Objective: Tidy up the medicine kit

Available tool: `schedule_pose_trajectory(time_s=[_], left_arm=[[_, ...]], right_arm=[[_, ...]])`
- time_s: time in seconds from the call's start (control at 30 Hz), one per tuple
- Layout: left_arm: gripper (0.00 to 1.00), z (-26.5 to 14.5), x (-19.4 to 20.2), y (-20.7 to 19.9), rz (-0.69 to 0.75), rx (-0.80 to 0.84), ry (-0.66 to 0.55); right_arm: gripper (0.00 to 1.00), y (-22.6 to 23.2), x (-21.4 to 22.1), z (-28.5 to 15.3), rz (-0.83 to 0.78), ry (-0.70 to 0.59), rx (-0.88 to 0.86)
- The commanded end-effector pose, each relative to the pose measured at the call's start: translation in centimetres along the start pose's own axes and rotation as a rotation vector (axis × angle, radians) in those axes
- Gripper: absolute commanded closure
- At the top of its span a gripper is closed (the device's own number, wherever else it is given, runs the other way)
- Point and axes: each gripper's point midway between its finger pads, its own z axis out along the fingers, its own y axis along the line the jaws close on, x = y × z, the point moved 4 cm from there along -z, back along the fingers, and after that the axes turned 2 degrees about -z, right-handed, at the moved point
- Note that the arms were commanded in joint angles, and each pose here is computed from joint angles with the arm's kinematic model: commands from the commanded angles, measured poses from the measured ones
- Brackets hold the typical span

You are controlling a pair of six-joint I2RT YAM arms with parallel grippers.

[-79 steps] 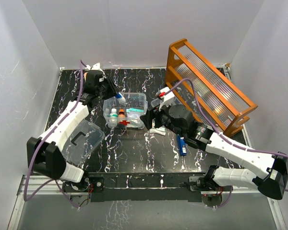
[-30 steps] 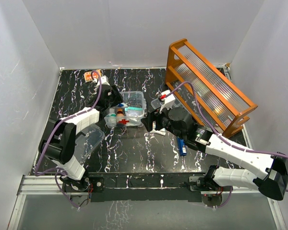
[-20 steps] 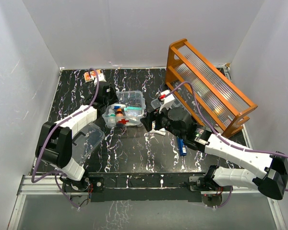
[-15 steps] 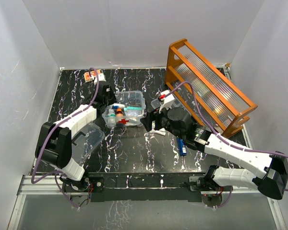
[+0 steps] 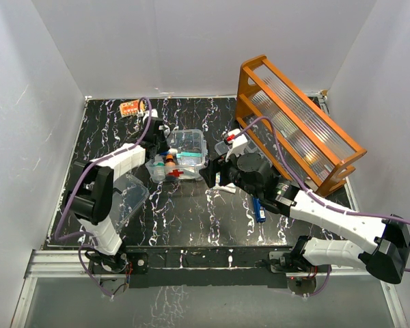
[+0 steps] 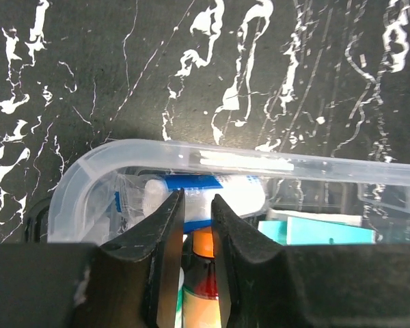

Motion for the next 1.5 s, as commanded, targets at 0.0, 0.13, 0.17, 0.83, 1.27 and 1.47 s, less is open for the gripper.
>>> schedule_pose_trajectory(time_s=[0.0,0.13,0.17,0.83,1.27,1.47], left_arm=[[0.80,0.6,-1.1,0.0,0.020,-0.043,-0.039],[0.82,1.5,0.2,0.4,0.035,-0.066,-0.020],[0.82,1.7,0.4,0.6,0.037,-0.071,-0.015],[0.72,-3.7,-4.6,-1.6,0.033,0.026,-0.069],[0.44,-13.8,-4.7,1.4,-0.039,0.064,-0.159],[0.39,-17.1,-3.3,3.2,-0.045,0.112,-0.236]], right_arm=[[0.34,0.3,-1.4,0.1,0.027,-0.068,-0.008],[0.34,0.3,-1.2,0.1,0.027,-0.066,-0.006],[0.34,0.3,-1.2,0.1,0.026,-0.064,-0.007],[0.34,-1.9,-1.0,0.0,0.092,-0.082,0.157],[0.33,-6.2,3.3,-0.8,0.093,0.056,0.414],[0.37,-6.8,5.6,0.8,0.047,0.193,0.401]])
